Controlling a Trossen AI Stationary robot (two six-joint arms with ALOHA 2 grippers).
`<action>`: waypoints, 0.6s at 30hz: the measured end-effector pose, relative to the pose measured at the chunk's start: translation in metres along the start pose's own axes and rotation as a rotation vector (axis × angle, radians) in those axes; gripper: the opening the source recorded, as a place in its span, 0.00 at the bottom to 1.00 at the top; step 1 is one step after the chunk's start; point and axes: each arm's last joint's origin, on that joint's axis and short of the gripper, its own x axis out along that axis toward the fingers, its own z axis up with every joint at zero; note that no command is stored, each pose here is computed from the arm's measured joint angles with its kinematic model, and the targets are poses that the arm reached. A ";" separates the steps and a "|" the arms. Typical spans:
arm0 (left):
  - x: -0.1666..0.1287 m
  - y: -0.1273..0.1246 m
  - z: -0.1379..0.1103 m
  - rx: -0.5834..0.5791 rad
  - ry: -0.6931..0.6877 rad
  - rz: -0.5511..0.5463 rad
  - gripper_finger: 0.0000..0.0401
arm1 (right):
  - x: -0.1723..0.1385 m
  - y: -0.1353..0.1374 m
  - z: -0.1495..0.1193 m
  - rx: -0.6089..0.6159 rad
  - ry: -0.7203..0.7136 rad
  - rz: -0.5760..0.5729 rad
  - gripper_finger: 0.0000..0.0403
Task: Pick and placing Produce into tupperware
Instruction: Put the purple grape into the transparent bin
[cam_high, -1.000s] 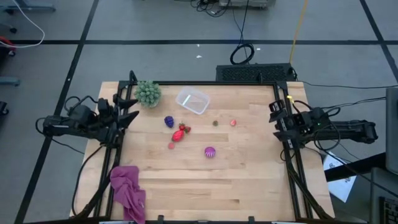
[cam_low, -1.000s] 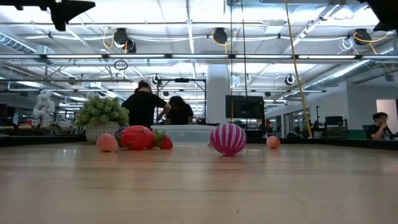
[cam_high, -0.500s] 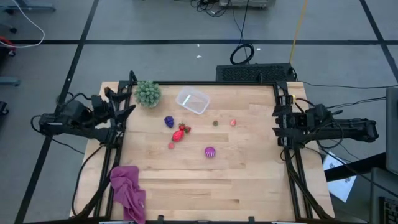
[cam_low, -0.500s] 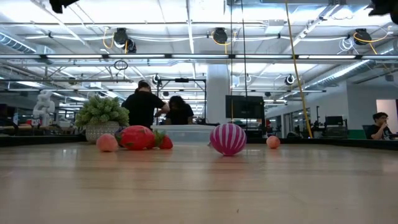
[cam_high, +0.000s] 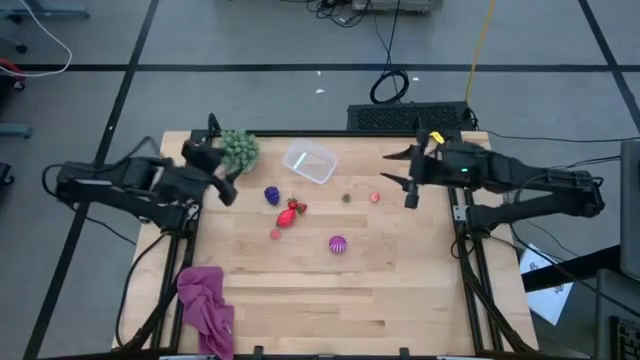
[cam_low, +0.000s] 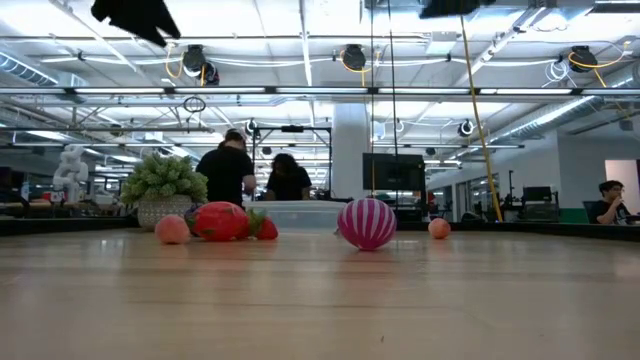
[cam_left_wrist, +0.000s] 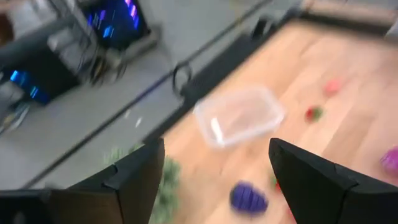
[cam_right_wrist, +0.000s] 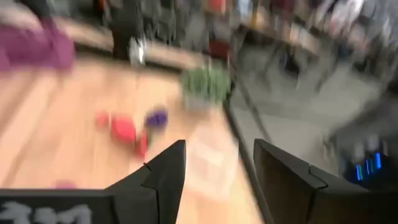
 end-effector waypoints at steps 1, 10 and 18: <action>0.004 -0.004 -0.003 0.003 0.038 0.017 0.73 | 0.003 0.001 -0.003 0.004 0.066 -0.010 0.45; 0.038 -0.037 -0.013 0.034 0.233 0.086 0.73 | 0.026 0.013 -0.035 0.031 0.472 -0.047 0.45; 0.075 -0.053 -0.017 0.010 0.344 0.175 0.73 | 0.035 0.015 -0.032 0.042 0.450 -0.051 0.45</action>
